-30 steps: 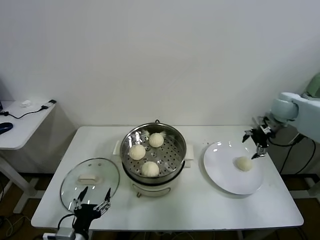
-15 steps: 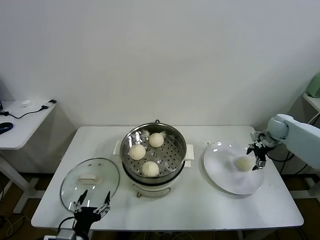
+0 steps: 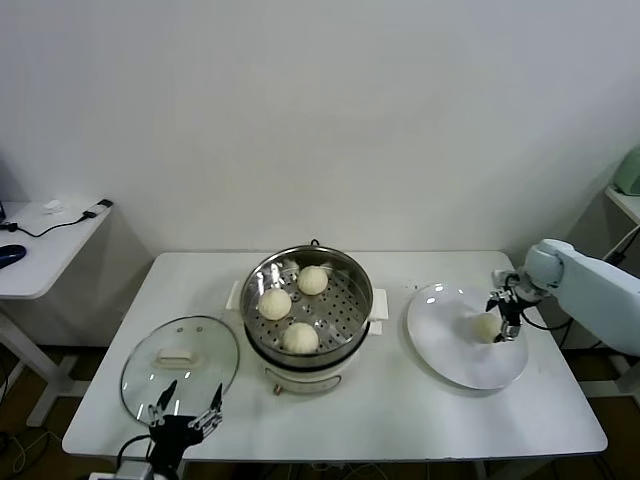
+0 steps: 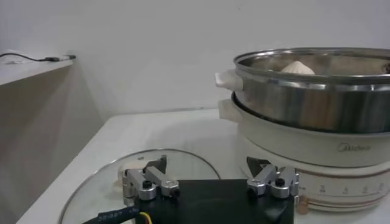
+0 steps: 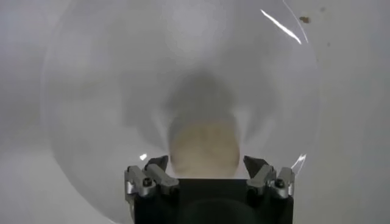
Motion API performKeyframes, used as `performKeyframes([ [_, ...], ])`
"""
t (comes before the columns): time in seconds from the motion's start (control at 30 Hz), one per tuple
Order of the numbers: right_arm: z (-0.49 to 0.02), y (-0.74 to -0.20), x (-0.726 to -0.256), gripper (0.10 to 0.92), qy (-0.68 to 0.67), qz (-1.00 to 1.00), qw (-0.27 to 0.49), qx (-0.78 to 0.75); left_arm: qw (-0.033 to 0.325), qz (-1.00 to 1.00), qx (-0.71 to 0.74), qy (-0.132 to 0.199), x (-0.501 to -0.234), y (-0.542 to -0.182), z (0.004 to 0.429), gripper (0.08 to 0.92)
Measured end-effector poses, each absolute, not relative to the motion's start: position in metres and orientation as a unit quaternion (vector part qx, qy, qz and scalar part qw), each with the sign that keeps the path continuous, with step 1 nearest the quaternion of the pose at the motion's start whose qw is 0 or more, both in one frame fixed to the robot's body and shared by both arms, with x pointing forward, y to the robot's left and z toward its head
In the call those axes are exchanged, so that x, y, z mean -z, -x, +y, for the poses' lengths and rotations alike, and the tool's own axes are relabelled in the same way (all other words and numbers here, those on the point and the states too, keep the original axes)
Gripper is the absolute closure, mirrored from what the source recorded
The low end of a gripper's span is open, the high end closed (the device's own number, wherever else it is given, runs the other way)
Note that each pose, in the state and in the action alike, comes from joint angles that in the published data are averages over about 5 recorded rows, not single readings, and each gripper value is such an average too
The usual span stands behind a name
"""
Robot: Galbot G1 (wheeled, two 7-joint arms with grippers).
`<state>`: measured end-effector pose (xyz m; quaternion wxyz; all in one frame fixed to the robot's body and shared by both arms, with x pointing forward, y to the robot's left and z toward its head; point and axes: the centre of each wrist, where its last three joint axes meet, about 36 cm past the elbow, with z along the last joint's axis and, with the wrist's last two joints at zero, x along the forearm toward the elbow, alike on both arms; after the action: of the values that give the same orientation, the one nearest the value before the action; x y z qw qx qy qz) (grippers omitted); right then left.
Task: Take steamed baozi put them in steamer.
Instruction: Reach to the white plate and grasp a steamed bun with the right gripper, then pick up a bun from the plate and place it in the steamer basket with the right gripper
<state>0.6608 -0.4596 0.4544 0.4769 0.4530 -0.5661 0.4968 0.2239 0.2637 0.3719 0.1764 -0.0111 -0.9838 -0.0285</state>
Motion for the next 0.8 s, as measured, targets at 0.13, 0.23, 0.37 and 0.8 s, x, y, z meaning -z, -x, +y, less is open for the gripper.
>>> performKeyframes([
  [0.13, -0.46, -0.66, -0.454, 0.324, -0.453, -0.567, 0.477, -0.496, 0.176, -0.984, 0.03, 0.012, -0.373, -0.222, 0.263, 0.177],
  [0.23, -0.46, -0.659, -0.455, 0.36, -0.453, -0.569, 0.476, -0.495, 0.175, -0.984, 0.03, 0.012, -0.375, -0.221, 0.263, 0.177],
  [0.37, -0.46, -0.658, -0.463, 0.375, -0.452, -0.573, 0.473, -0.493, 0.173, -0.984, 0.031, 0.013, -0.377, -0.22, 0.261, 0.177],
  [0.8, -0.372, -0.677, -0.603, 0.378, -0.485, -0.595, 0.394, -0.505, 0.164, -0.986, 0.028, 0.021, -0.382, -0.226, 0.255, 0.177],
])
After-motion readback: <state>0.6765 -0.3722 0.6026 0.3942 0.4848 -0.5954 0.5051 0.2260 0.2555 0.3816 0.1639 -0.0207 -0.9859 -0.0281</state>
